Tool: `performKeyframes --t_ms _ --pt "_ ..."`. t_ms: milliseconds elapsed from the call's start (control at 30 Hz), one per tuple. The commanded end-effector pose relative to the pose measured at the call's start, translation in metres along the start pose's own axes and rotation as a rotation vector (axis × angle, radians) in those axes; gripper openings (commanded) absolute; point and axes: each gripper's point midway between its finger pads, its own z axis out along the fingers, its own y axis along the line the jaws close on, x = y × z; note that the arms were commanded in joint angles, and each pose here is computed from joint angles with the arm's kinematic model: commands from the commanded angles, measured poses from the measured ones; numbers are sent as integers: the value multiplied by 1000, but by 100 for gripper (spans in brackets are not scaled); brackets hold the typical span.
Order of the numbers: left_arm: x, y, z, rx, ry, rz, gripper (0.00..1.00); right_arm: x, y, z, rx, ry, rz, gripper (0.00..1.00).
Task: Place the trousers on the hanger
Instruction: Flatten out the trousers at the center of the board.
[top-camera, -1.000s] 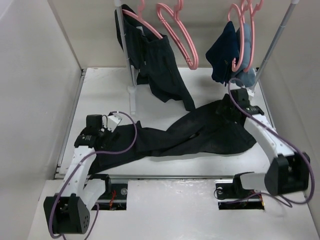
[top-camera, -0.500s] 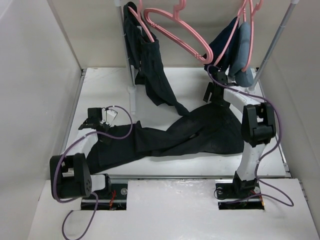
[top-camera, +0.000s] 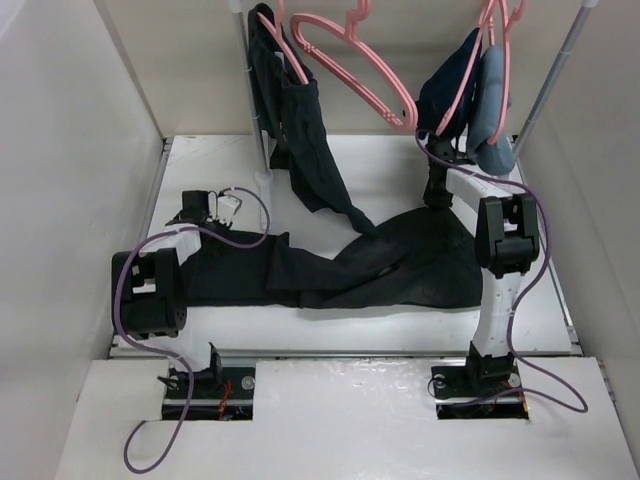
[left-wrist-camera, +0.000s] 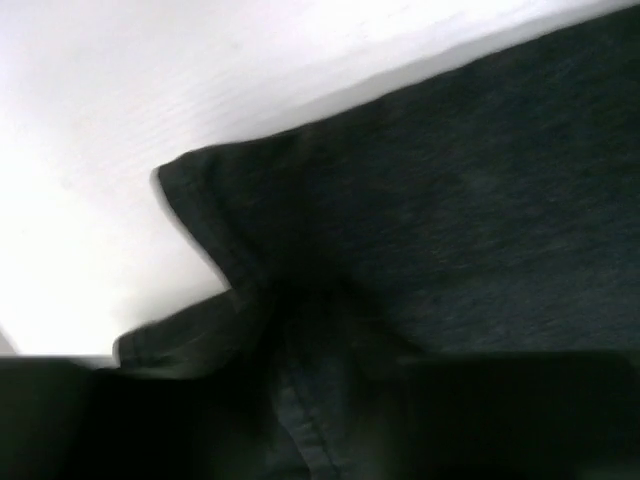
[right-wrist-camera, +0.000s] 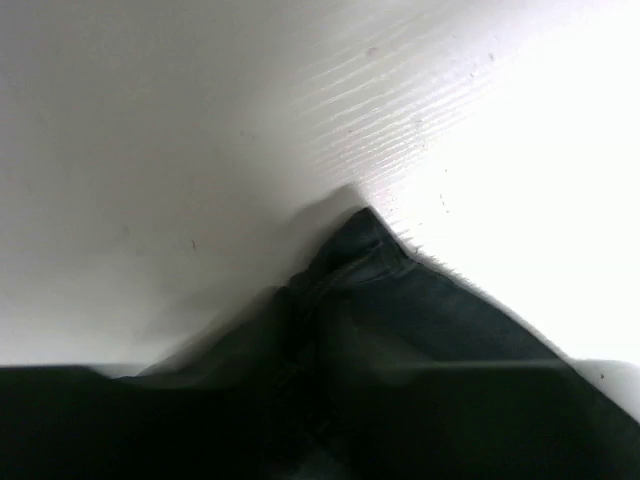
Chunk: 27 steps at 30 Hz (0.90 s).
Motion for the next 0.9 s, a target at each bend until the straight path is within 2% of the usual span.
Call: performKeyframes --t_ms 0,33,167,200,233,300,333,433,467,533,567,600,667,700,733,767,800,867 --pt "5 -10 8 68 9 -10 18 -8 -5 -6 -19 -4 -5 8" --pt "-3 -7 3 63 -16 -9 0 -6 -3 -9 -40 2 -4 0" --pt "-36 18 -28 -11 -140 -26 0 -12 -1 -31 -132 -55 8 0" --pt "-42 22 -31 -19 -154 -25 0 -1 -3 -27 -131 -31 -10 0" --pt "-53 35 -45 -57 -198 -43 0 -19 -3 -47 -162 -103 1 0" --pt "-76 56 -71 -88 -270 -67 0 -11 0 -64 -195 -130 -7 0" --pt "-85 67 -88 -109 -310 -74 0 -29 -2 -92 -233 -216 18 0" --pt "-105 98 -136 -151 -405 -109 0 -24 -8 -121 -299 -289 50 0" --pt "-103 109 -147 -170 -417 -127 0 -35 -18 -152 -336 -360 101 0" --pt "-100 110 -162 -163 -421 -107 0 -24 -40 -160 -354 -380 158 0" --pt "-100 112 -175 -182 -432 -98 0 -34 -51 -190 -385 -470 197 0" --pt "-99 109 -178 -173 -431 -81 0 -33 -58 -199 -399 -497 209 0" --pt "-79 88 -165 -100 -377 -28 0 -25 -69 -212 -407 -541 214 0" --pt "-76 81 -161 -86 -369 -24 0 -28 -76 -233 -423 -608 199 0" --pt "-65 64 -147 -34 -341 -36 30 -25 -77 -239 -434 -621 188 0" --pt "-68 58 -142 -23 -350 -37 45 -19 -78 -241 -444 -624 176 0" --pt "-70 43 -128 28 -332 -53 57 -18 -81 -252 -455 -654 181 0" --pt "-80 35 -113 47 -339 -85 73 -12 -80 -260 -488 -668 149 0"
